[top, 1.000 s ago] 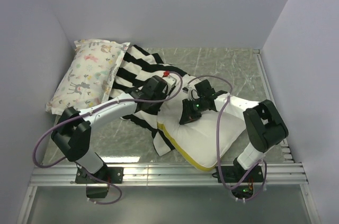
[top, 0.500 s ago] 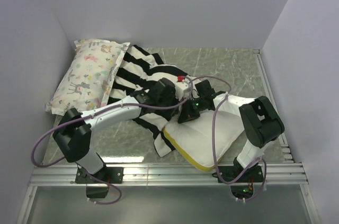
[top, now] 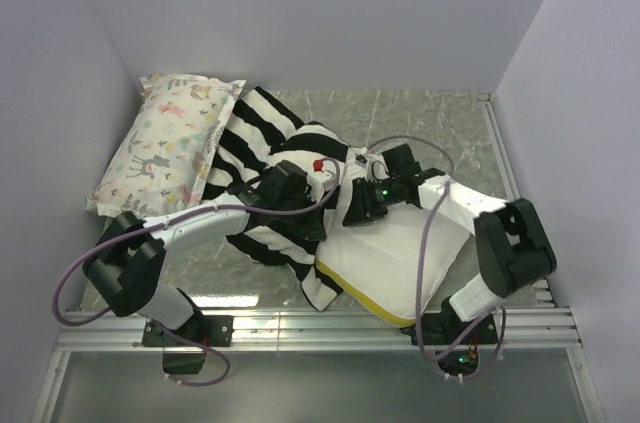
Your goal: Put the pillow into the pillowcase
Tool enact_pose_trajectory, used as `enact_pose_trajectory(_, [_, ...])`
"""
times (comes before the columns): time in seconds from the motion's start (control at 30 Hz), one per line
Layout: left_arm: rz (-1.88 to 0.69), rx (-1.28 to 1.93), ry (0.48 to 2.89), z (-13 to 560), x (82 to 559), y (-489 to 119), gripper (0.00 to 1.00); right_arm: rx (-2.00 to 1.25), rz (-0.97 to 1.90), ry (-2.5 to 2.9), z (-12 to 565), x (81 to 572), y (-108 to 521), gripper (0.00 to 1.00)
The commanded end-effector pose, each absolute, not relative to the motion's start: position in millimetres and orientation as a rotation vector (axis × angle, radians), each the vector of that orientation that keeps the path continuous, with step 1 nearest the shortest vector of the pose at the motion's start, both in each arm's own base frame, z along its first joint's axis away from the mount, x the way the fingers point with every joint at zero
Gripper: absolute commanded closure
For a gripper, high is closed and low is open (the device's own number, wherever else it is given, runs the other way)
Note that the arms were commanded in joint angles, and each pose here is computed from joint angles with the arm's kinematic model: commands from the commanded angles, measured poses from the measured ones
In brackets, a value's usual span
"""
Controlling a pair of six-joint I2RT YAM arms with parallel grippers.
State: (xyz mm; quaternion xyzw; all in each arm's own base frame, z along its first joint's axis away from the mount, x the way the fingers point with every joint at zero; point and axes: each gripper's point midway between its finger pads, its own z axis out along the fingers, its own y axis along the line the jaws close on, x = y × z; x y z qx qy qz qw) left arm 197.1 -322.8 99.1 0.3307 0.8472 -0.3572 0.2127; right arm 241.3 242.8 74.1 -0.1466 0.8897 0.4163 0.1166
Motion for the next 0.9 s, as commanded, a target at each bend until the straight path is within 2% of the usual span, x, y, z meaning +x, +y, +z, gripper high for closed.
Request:
enact_pose_trajectory(0.0, [-0.993, 1.050, 2.181, 145.1, 194.6, -313.1, 0.82, -0.636, 1.101, 2.437, 128.5, 250.5, 227.9, 0.61])
enact_pose_trajectory(0.07, [-0.916, 1.090, 2.051, 174.6, 206.9, -310.5, 0.66, -0.722, 1.022, 2.363, 159.7, 245.6, 216.3, 0.53])
enact_pose_trajectory(0.1, [-0.885, 1.073, 2.025, 186.5, 214.0, -310.7, 0.60, -0.710, 0.953, 2.343, 168.0, 250.6, 207.8, 0.42])
enact_pose_trajectory(0.13, [-0.860, 1.049, 1.967, 211.9, 227.6, -316.2, 0.50, -0.689, 0.894, 2.293, 185.2, 255.0, 198.9, 0.35])
enact_pose_trajectory(0.17, [-0.797, 1.017, 1.958, 220.5, 242.1, -314.7, 0.46, -0.652, 0.844, 2.268, 191.8, 262.7, 190.8, 0.29])
enact_pose_trajectory(0.23, [-0.739, 0.954, 1.939, 239.2, 270.1, -325.2, 0.41, -0.545, 0.683, 2.246, 194.7, 289.4, 162.4, 0.25])
enact_pose_trajectory(0.37, [-0.563, 0.839, 1.934, 239.2, 331.1, -337.6, 0.35, -0.379, 0.466, 2.311, 172.7, 334.3, 116.2, 0.23])
enact_pose_trajectory(0.53, [-0.447, 0.781, 1.973, 210.8, 398.0, -364.3, 0.34, -0.271, 0.439, 2.406, 137.3, 363.1, 88.6, 0.20])
enact_pose_trajectory(0.73, [-0.284, 0.716, 1.973, 184.5, 471.3, -383.5, 0.33, -0.233, 0.511, 2.497, 97.8, 363.9, 90.2, 0.18])
enact_pose_trajectory(0.87, [-0.186, 0.668, 2.003, 161.7, 503.9, -375.7, 0.33, -0.249, 0.618, 2.543, 82.6, 354.5, 101.3, 0.23])
